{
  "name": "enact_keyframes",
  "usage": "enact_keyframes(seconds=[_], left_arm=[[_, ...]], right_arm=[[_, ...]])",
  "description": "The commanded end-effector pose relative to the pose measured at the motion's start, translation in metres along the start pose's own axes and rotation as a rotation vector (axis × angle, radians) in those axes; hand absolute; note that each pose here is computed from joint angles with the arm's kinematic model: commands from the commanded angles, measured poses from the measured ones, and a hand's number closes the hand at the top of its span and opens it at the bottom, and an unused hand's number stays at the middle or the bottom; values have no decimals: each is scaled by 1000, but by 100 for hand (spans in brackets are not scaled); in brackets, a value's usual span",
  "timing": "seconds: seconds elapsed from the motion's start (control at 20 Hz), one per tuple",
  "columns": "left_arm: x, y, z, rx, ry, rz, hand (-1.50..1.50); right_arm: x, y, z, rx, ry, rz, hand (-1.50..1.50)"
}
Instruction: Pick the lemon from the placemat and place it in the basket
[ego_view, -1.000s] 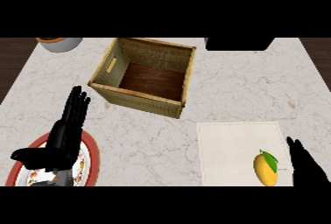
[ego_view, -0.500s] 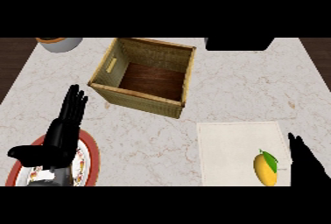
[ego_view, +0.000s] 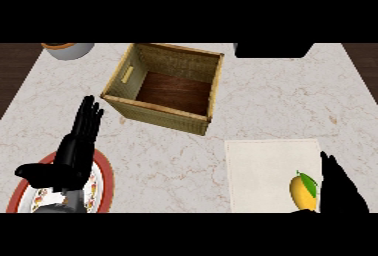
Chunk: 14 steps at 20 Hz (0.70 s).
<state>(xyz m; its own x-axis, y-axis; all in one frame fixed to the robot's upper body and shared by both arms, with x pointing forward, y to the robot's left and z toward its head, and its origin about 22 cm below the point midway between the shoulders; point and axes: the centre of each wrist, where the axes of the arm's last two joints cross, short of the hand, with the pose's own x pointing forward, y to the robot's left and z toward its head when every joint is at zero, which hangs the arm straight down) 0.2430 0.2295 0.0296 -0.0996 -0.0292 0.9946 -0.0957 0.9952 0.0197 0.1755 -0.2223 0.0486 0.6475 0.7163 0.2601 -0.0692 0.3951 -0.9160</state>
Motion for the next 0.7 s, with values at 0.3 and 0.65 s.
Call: enact_keyframes(seconds=[0.3, 0.65], left_arm=[[-15, -3, 6, -8, -3, 5, 0], [1, 7, 6, 20, -5, -4, 0]], right_arm=[[-13, 10, -12, 45, 18, 4, -150], [-23, 24, 4, 48, 12, 1, -150]])
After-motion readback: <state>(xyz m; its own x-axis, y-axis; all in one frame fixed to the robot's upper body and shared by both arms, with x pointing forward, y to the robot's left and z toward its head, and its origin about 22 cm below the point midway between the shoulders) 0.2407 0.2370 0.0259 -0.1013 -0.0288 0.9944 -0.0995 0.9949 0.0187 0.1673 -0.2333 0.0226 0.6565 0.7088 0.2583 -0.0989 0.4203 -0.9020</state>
